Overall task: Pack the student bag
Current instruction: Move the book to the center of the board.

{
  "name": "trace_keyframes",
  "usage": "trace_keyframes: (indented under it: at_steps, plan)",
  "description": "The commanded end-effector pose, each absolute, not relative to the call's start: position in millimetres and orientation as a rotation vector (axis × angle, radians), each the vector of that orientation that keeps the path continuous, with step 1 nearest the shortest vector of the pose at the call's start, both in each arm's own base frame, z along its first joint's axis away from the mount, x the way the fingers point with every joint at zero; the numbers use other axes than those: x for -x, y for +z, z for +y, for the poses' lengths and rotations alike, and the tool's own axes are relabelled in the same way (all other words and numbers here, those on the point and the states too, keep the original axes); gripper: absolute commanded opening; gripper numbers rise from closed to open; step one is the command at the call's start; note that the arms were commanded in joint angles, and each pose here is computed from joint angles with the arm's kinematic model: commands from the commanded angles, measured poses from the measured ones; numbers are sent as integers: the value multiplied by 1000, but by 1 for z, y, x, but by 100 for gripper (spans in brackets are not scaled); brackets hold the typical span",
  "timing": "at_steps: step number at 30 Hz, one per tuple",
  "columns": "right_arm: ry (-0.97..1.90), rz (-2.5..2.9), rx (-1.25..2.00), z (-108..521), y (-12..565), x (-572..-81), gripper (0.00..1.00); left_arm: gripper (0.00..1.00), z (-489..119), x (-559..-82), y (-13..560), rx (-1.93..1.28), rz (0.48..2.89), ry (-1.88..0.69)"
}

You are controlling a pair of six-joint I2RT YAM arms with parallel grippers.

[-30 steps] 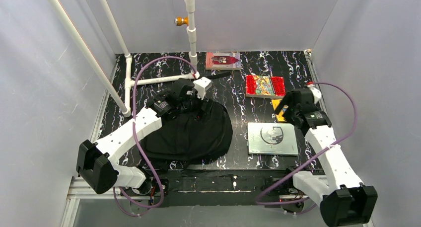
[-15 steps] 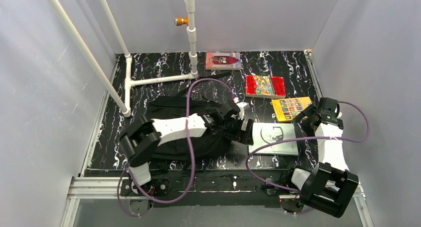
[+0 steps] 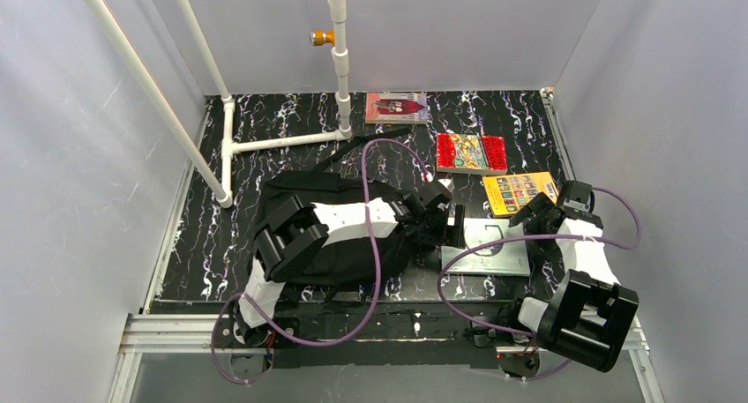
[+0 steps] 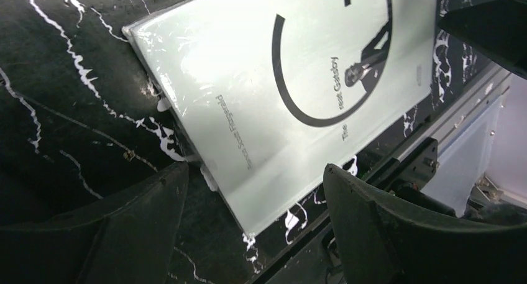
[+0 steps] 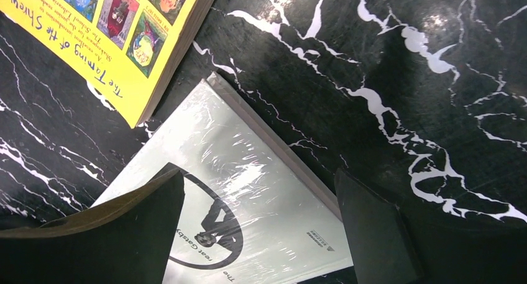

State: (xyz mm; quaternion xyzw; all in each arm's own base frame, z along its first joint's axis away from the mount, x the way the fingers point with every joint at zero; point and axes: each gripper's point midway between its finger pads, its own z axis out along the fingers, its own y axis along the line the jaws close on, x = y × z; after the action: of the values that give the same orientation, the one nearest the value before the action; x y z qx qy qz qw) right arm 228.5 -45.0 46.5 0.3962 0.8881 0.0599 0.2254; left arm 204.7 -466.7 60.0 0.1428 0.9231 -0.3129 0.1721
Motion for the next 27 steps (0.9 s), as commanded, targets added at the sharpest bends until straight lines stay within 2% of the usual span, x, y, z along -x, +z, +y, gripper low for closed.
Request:
trace_keyframes:
  at_steps: [1, 5, 7, 8, 10, 12, 14, 23, 27]
  plan:
    - [240, 2449, -1042, -38, 48, -234, 97, 77, -473, -209, 54, -348, 2649, -846]
    - [286, 2440, -1020, -31, 52, -235, 94, 77, -472, -209, 51, -344, 2670, -823]
    - [322, 2451, -1016, -26, 50, -234, 90, 72, -478, -209, 56, -361, 2661, -860]
    - [349, 2456, -1014, -22, 48, -233, 87, 67, -482, -208, 61, -373, 2650, -896]
    - [414, 2465, -1004, -13, 45, -231, 74, 58, -493, -206, 74, -411, 2621, -982]
    - [466, 2470, -1004, -5, 43, -228, 65, 53, -499, -206, 88, -458, 2585, -1020]
    - [503, 2464, -1005, 1, 45, -226, 61, 50, -499, -211, 102, -500, 2551, -1015]
    - [697, 2438, -908, 30, 59, -228, 56, 34, -479, -249, 155, -550, 2467, -1021]
    - [742, 2491, -748, 46, 62, -233, 60, 23, -465, -271, 156, -506, 2473, -1027]
